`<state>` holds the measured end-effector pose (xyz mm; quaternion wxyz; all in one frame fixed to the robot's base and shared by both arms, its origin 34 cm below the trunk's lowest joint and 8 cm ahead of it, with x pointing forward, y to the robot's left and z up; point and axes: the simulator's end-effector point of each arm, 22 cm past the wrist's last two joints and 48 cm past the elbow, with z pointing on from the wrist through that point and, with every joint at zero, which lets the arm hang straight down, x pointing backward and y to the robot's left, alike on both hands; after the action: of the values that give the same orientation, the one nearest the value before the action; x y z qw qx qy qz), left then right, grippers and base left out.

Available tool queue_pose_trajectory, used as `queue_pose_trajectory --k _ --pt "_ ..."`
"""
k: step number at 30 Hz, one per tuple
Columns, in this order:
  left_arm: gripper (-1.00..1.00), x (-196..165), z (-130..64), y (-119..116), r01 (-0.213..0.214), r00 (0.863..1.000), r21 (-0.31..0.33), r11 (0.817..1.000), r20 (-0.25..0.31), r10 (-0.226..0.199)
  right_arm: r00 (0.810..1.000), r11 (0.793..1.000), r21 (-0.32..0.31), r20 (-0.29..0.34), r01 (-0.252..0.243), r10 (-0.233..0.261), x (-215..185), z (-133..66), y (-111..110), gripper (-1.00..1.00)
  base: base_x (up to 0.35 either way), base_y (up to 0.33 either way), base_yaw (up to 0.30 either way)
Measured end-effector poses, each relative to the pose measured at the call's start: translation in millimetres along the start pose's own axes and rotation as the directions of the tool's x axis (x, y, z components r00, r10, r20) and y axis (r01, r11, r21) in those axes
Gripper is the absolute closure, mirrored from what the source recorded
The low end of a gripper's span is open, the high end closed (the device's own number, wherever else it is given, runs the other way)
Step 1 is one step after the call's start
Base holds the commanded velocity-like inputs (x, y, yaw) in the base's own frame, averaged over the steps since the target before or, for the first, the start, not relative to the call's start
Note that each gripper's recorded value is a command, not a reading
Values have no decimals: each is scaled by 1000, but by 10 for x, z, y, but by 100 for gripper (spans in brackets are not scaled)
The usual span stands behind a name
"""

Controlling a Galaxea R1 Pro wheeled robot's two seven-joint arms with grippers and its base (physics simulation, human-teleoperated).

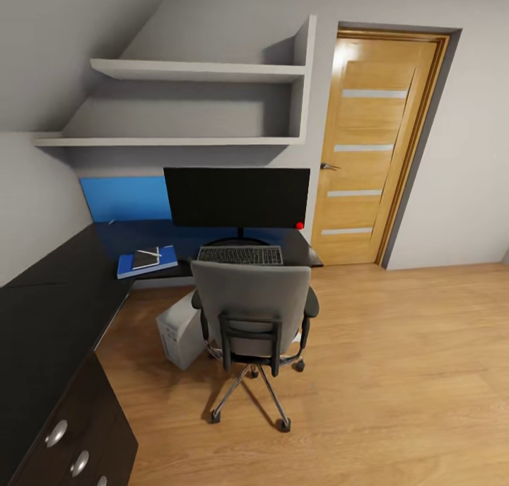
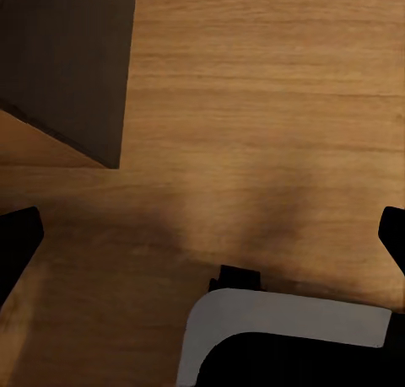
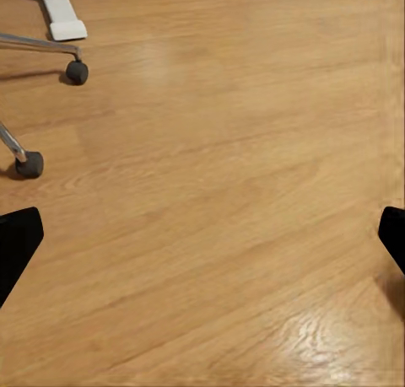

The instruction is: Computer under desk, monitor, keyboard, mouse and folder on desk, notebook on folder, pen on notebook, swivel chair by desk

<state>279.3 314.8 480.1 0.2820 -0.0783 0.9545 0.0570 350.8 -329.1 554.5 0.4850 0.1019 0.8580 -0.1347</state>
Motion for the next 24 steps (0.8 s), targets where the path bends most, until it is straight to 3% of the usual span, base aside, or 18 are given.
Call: queue_pose_trajectory --k 24 --pt "-100 -177 -376 139 3 1000 -21 1000 20 -2 998 1000 -13 -57 -4 3 -175 -269 61 -100 0 0 0"
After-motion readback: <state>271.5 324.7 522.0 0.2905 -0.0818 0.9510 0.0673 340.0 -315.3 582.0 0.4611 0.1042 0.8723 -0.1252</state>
